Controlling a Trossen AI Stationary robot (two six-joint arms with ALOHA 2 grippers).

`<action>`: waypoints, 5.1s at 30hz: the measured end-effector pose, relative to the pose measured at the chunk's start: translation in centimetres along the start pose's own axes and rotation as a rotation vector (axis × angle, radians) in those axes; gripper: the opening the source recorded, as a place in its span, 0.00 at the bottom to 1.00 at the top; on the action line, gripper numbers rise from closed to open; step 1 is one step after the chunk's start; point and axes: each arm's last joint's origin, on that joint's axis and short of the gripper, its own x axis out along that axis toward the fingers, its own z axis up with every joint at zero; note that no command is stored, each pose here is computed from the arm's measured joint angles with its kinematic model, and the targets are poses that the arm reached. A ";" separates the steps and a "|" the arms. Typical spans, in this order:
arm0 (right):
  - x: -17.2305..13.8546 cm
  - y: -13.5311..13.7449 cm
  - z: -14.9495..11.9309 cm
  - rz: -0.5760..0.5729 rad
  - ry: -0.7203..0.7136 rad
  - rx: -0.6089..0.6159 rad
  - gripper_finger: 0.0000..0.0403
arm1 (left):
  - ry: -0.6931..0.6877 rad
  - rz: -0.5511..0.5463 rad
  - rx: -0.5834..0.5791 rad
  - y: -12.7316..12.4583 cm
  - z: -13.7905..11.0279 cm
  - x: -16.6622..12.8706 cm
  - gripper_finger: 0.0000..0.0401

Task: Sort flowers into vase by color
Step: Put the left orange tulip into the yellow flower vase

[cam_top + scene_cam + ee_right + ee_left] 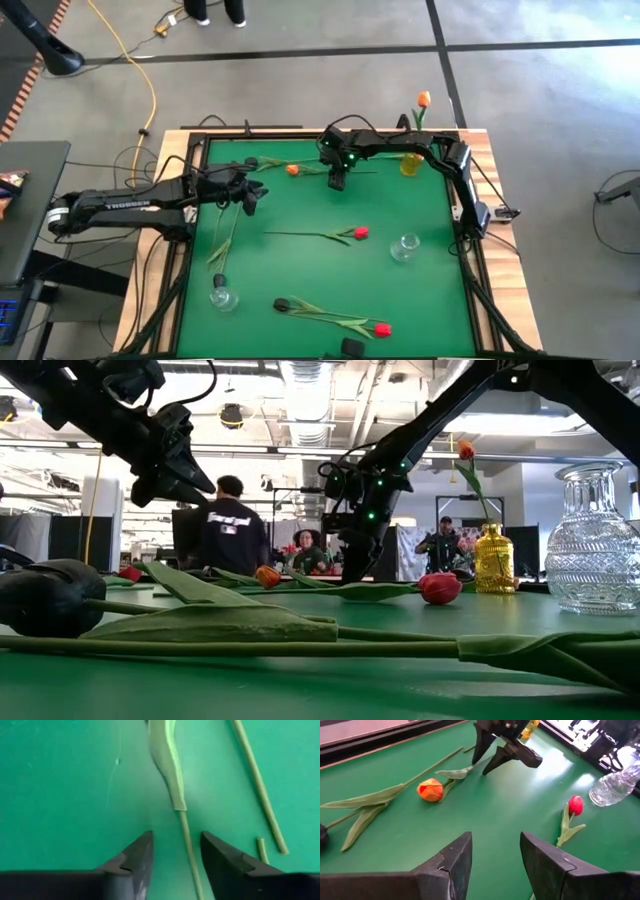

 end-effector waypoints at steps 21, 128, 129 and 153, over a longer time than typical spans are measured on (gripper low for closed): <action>-8.6 0.7 2.5 0.051 -0.124 0.101 0.04 | -0.015 0.023 0.004 0.1 0.1 0.0 0.39; -19.3 2.1 -23.9 -0.849 -1.396 0.776 0.04 | -0.252 0.307 -0.058 0.6 1.2 -0.2 0.39; -19.2 2.1 -23.9 -0.847 -1.385 0.774 0.04 | -0.252 0.308 -0.058 0.6 1.2 -0.2 0.39; -18.0 2.2 -24.1 -0.872 -1.219 0.702 0.20 | -0.248 0.300 -0.062 0.6 1.2 -0.2 0.39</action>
